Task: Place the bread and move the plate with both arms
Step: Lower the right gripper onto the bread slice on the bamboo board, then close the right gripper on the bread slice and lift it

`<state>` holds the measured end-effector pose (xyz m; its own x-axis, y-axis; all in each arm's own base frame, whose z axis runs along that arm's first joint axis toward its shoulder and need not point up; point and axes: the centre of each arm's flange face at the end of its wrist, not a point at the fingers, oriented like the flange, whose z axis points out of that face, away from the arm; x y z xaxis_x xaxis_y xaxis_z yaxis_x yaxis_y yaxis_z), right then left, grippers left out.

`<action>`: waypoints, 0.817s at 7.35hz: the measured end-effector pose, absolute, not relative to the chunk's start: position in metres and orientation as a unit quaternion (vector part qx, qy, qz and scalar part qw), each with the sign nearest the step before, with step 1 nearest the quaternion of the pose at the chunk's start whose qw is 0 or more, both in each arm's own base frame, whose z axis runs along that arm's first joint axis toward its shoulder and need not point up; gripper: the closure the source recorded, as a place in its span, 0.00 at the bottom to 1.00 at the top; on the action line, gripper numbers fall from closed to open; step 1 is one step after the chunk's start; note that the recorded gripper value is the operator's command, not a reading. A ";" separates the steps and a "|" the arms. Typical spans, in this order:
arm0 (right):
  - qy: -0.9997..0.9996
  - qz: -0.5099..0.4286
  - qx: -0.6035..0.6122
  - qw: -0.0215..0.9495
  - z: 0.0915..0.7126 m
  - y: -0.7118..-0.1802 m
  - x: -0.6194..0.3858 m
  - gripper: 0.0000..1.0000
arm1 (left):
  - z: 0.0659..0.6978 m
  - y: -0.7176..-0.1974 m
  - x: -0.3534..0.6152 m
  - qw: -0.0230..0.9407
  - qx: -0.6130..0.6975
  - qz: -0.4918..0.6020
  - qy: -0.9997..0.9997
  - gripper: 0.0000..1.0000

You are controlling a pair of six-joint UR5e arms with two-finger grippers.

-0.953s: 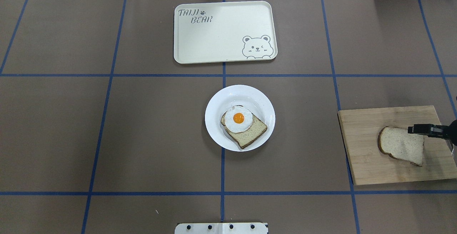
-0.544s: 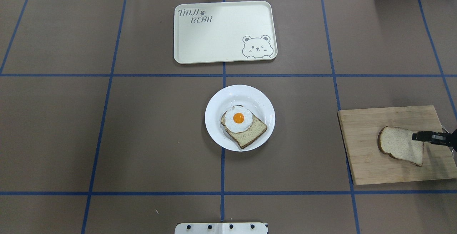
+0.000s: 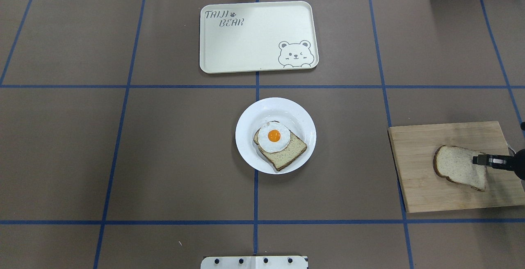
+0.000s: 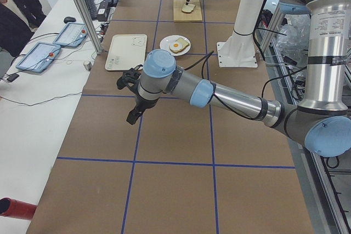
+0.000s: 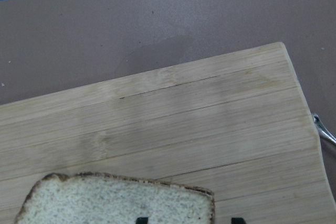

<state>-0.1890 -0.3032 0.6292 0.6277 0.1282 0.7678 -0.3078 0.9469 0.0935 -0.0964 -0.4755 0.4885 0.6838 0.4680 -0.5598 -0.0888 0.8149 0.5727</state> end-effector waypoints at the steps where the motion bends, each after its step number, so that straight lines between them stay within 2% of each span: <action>1: -0.413 0.120 0.110 0.896 0.629 -0.303 -0.191 0.59 | 0.489 -0.476 -0.096 0.880 0.260 0.158 0.365 0.01; 3: -0.411 0.114 0.112 0.898 0.630 -0.301 -0.195 1.00 | 0.489 -0.476 -0.096 0.880 0.260 0.158 0.365 0.01; 6: -0.409 0.101 0.115 0.900 0.631 -0.298 -0.196 1.00 | 0.489 -0.476 -0.096 0.880 0.259 0.158 0.365 0.01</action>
<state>-0.1963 -0.2979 0.6308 0.6457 0.0882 0.7585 -0.2761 0.9531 0.1241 -0.0964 -0.4757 0.4893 0.6838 0.4668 -0.5609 -0.0886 0.8160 0.5712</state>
